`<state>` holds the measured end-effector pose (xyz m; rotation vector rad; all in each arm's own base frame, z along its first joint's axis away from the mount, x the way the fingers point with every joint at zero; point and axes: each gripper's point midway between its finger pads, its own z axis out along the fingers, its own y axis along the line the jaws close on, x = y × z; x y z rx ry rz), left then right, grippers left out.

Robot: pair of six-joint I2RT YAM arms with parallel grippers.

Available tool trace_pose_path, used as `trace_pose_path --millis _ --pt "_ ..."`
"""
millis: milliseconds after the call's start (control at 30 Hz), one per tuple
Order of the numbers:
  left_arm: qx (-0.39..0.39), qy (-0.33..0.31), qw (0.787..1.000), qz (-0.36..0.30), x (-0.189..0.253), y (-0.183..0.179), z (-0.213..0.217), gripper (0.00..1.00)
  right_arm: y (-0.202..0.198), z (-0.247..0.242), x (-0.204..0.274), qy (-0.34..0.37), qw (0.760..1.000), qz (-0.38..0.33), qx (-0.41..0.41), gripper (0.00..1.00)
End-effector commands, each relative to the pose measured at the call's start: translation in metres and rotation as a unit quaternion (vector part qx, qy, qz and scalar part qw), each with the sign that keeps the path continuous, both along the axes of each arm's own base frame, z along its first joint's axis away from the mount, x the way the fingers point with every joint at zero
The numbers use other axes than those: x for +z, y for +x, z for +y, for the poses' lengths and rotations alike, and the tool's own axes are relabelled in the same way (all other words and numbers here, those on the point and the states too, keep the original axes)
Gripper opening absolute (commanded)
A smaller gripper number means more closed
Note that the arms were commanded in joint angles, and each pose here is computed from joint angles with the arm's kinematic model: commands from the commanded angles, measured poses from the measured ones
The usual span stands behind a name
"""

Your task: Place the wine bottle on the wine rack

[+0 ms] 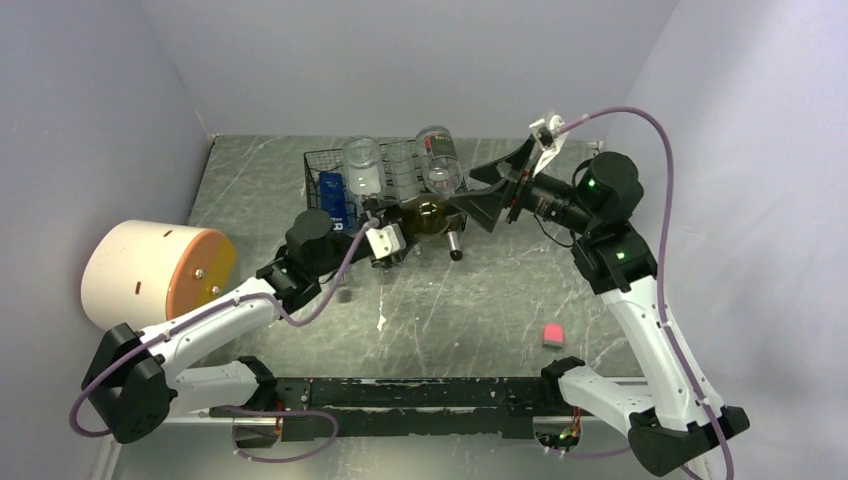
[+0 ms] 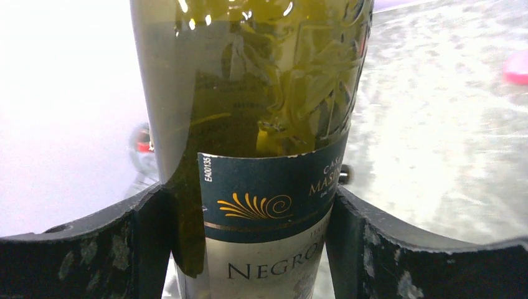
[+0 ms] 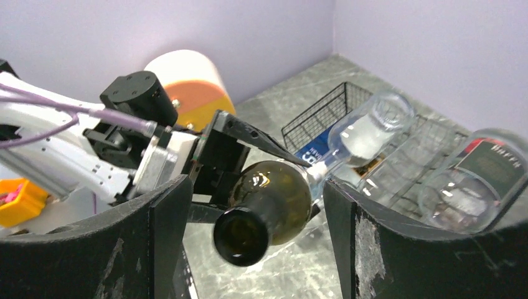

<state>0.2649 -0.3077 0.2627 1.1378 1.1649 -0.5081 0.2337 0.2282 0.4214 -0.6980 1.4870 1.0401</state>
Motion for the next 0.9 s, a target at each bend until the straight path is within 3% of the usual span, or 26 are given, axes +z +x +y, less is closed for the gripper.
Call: trace_pose_path --millis 0,200,300,433,700,867 --pt "0.053 -0.032 0.961 -0.27 0.125 0.013 0.018 0.07 0.001 -0.016 0.029 0.005 0.998 -0.033 -0.056 0.81" --pt "0.084 0.027 0.921 -0.378 0.164 0.028 0.019 0.07 0.01 -0.025 0.035 -0.004 0.995 -0.037 -0.095 0.8" --pt "0.074 0.05 0.9 -0.426 0.186 0.027 0.014 0.07 0.015 -0.035 0.036 -0.041 0.991 -0.043 -0.122 0.8" --pt "0.08 0.117 0.872 -0.469 0.188 0.04 0.009 0.07 0.017 -0.049 0.037 -0.064 0.984 -0.045 -0.158 0.8" --pt "0.09 0.198 0.792 -0.57 0.196 0.046 0.007 0.07 0.007 -0.049 0.007 -0.109 0.985 -0.027 -0.133 0.8" --pt "0.062 0.218 0.774 -0.591 0.191 0.04 0.002 0.07 -0.001 -0.034 -0.023 -0.142 0.988 0.011 -0.063 0.76"
